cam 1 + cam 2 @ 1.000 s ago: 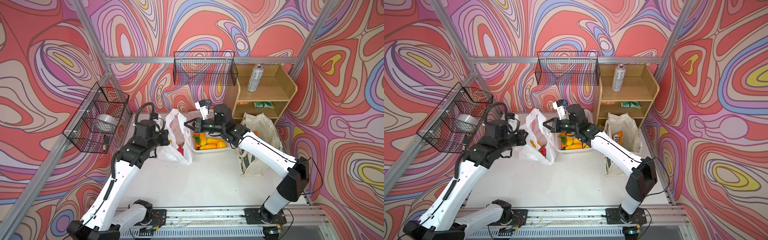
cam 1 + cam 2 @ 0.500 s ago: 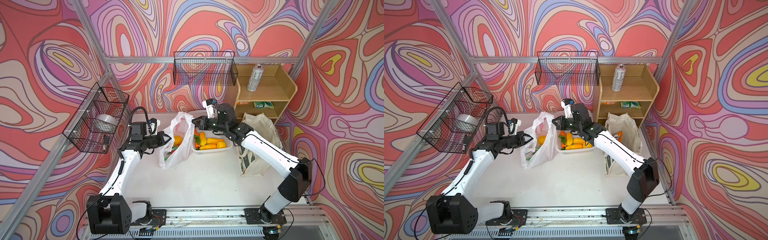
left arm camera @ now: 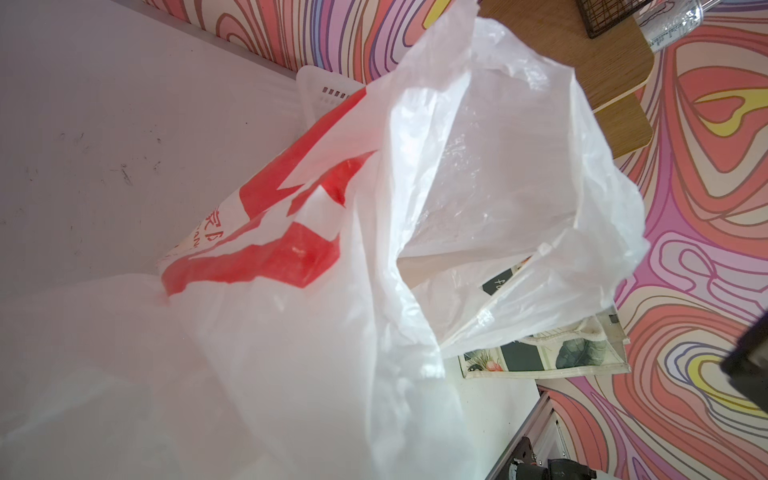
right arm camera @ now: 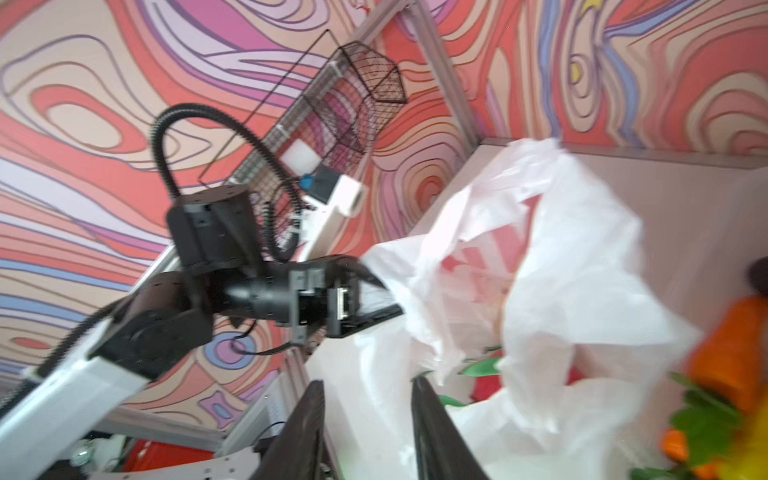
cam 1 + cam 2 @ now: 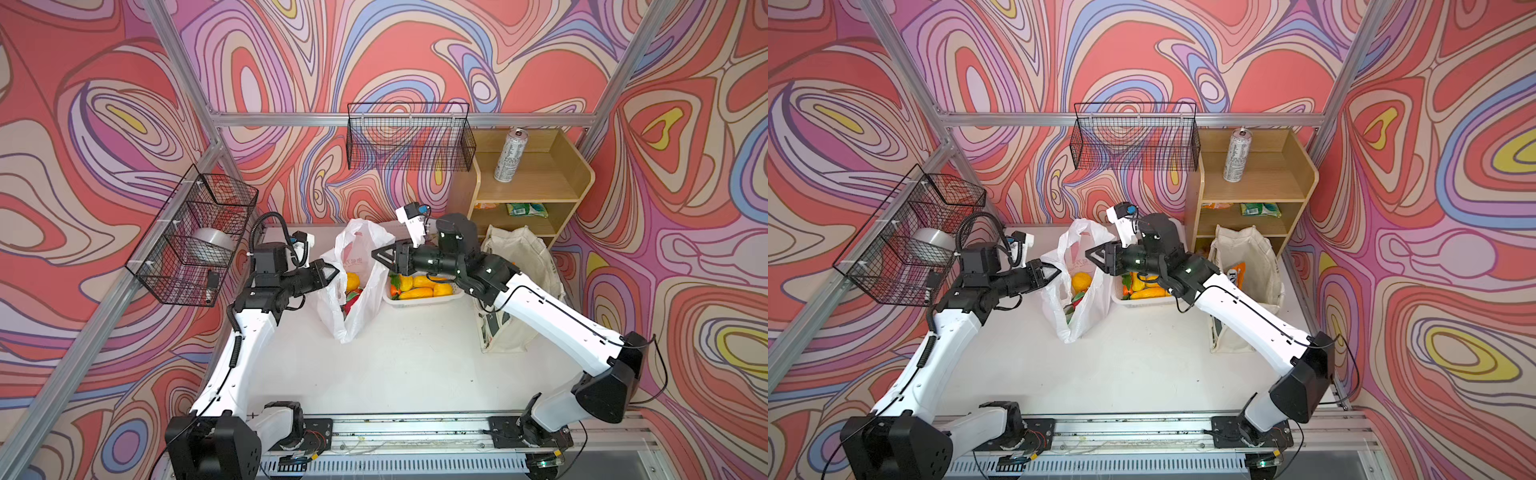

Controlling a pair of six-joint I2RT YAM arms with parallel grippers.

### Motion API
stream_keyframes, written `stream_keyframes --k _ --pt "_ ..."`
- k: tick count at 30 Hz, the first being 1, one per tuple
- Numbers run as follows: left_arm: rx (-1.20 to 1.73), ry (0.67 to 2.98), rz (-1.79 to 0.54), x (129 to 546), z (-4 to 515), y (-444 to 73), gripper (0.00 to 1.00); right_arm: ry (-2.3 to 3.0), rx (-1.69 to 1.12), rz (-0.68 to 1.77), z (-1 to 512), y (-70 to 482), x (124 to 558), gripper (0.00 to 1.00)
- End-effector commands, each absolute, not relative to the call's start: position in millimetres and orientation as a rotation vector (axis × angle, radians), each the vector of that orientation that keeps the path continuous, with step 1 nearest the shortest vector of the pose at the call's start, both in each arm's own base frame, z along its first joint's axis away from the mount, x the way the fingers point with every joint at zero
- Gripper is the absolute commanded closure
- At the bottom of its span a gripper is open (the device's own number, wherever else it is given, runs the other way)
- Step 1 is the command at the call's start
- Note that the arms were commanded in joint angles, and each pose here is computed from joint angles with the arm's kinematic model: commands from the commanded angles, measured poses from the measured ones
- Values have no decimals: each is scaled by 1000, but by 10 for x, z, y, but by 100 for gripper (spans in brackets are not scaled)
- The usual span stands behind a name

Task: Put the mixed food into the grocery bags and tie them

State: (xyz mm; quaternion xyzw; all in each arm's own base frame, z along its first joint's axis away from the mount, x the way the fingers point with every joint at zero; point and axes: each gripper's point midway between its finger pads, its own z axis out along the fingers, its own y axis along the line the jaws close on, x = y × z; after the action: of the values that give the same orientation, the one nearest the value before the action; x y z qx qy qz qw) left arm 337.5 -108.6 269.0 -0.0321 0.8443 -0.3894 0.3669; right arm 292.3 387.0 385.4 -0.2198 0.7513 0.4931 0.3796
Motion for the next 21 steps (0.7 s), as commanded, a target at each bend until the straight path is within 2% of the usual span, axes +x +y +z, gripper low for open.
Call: stream_keyframes --k 1,3,6,10,11,21 --pt "-83 2146 -987 3404 2732 -1053 100 1995 -634 1240 3385 4052 2931 70" --pt "-85 2152 -981 3403 2727 -1047 100 2019 -652 1241 3207 4124 2924 76" --pt "-84 2150 -983 3396 2740 -1049 100 2067 -652 1207 2911 4192 2950 77" --pt "-80 2145 -987 3386 2767 -1055 100 2130 -672 1200 2547 4311 3007 56" --pt "-81 2144 -988 3388 2769 -1055 100 2139 -680 1204 2480 4346 3018 54" --pt "-82 2147 -995 3379 2762 -1061 100 2178 -720 1221 2176 4646 3066 51"
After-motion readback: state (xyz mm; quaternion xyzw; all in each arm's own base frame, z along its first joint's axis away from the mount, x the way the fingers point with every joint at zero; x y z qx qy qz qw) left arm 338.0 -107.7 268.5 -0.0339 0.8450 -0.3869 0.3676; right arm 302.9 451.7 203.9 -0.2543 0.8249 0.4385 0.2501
